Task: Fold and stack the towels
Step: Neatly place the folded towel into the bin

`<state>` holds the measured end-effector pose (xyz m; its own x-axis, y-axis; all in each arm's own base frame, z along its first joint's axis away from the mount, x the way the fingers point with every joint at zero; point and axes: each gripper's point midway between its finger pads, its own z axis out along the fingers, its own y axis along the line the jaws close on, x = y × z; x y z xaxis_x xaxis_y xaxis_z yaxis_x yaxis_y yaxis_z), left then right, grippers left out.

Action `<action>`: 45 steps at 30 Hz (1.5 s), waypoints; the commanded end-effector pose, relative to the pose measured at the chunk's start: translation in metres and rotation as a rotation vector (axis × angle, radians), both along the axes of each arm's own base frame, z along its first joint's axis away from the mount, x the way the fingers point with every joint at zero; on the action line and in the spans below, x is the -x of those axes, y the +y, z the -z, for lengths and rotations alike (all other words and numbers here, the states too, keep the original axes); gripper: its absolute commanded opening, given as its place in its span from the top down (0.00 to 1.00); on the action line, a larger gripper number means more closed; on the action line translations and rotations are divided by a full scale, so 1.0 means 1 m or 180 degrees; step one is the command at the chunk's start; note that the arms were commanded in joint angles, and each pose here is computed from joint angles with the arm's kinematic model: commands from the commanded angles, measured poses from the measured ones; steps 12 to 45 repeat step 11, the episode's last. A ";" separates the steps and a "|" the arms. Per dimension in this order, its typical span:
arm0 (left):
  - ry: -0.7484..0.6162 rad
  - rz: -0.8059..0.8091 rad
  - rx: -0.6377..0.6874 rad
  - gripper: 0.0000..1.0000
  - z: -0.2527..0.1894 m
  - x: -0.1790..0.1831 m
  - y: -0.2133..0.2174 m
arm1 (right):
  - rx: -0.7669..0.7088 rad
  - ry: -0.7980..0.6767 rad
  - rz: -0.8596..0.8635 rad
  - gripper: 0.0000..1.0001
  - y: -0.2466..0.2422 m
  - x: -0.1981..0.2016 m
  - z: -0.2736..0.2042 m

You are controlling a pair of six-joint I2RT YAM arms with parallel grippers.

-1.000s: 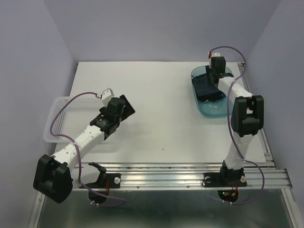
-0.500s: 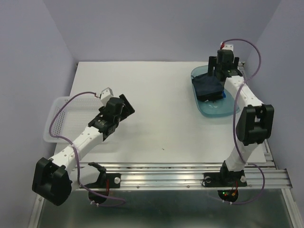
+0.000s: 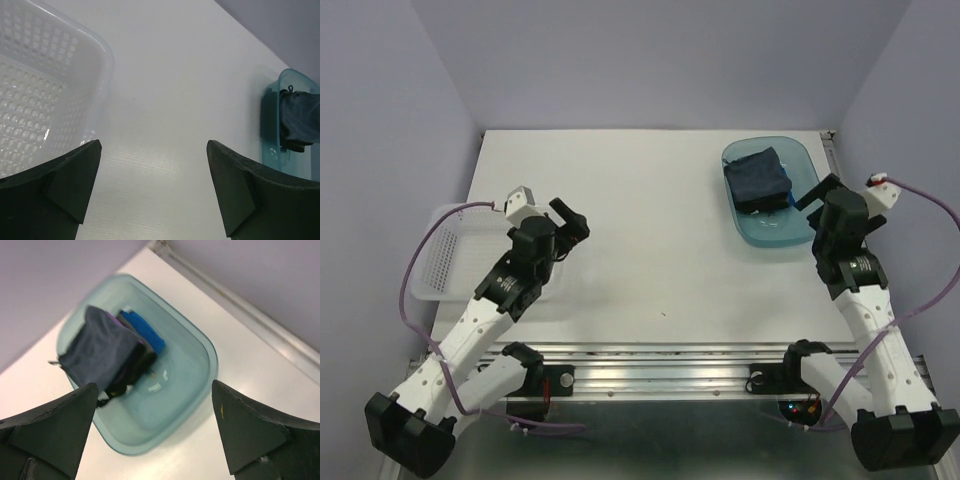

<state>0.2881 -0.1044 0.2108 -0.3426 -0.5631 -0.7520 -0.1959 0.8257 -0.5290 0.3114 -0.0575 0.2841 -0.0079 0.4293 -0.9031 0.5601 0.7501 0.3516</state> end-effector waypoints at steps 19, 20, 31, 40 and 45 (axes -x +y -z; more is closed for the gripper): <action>-0.0038 -0.0124 0.0021 0.01 0.003 0.008 0.012 | -0.0345 -0.0057 -0.0205 0.00 0.015 0.035 0.047; -0.0038 -0.0124 0.0021 0.01 0.003 0.008 0.012 | -0.0345 -0.0057 -0.0205 0.00 0.015 0.035 0.047; -0.0038 -0.0124 0.0021 0.01 0.003 0.008 0.012 | -0.0345 -0.0057 -0.0205 0.00 0.015 0.035 0.047; -0.0038 -0.0124 0.0021 0.01 0.003 0.008 0.012 | -0.0345 -0.0057 -0.0205 0.00 0.015 0.035 0.047; -0.0038 -0.0124 0.0021 0.01 0.003 0.008 0.012 | -0.0345 -0.0057 -0.0205 0.00 0.015 0.035 0.047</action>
